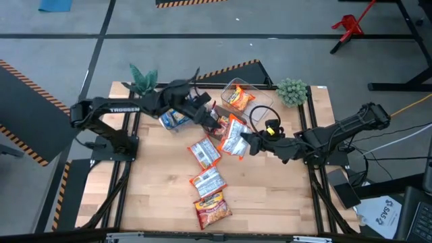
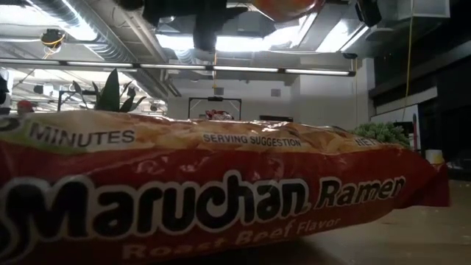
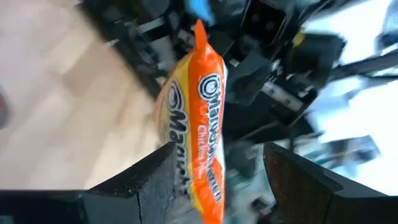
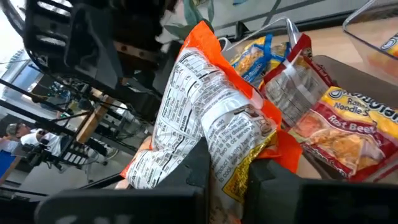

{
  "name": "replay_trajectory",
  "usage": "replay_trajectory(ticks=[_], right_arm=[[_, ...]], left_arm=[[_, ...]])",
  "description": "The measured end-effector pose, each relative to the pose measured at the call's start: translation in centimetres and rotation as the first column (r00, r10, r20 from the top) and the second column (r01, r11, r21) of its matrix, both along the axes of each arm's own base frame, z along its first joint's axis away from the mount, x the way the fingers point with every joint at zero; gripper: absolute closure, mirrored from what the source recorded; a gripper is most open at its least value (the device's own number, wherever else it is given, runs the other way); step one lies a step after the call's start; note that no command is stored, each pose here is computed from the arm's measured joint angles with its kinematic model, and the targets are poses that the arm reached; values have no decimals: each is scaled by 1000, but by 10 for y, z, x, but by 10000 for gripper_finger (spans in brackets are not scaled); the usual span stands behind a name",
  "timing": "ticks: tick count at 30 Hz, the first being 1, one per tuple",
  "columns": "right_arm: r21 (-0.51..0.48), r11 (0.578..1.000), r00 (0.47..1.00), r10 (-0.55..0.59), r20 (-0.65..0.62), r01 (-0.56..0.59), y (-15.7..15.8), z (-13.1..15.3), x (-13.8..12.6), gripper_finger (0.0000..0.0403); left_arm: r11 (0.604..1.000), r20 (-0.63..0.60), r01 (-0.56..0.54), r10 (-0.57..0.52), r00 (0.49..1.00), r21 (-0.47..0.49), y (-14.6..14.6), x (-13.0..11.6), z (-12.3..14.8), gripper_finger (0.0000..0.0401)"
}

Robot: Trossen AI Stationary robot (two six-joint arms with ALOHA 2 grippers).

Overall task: Sort Maruchan noodles
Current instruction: Put the orange noodle pack into the right transparent bin

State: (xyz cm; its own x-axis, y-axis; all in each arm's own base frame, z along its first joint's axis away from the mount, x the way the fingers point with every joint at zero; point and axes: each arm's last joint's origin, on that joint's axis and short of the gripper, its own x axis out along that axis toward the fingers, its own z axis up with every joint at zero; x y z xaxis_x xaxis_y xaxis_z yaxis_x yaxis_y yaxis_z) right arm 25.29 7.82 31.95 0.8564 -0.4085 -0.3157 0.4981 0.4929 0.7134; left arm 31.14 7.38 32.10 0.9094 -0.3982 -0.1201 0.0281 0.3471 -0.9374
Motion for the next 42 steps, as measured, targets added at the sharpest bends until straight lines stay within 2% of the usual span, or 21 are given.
replay_trajectory(ticks=[2, 4, 6, 10, 19, 26, 32, 42], right_arm=[[8, 1000, 1000, 3, -2, -3, -3, 0, 1, 371], [22, 1000, 1000, 12, -1, -12, -7, 0, 3, 371], [40, 999, 1000, 30, -6, -30, -12, 0, 5, 371], [66, 996, 998, 60, -13, -59, -17, -1, 8, 371], [71, 996, 998, 61, -18, -60, -23, -1, 9, 370], [54, 996, 997, 67, -25, -66, -23, -1, 9, 370], [52, 996, 997, 68, -28, -66, -23, -1, 9, 370], [74, 994, 995, 86, -59, -81, -33, -9, 19, 370]], left_arm=[[999, 53, -17, 20, 998, -48, -4, -1, -12, 167], [998, 72, -34, 38, 997, -55, -8, -2, -23, 167], [998, 71, -51, 53, 996, -36, -12, -3, -33, 167], [995, 107, -88, 82, 991, 49, -14, -2, -35, 167], [984, 121, -143, 129, 984, 108, -17, 1, -38, 167], [988, 99, -133, 125, 987, 79, -25, 13, -51, 143], [989, 145, -148, 143, 979, 25, -24, 18, -51, 115], [980, 134, -197, 191, 972, 30, -33, 20, -52, 116]])
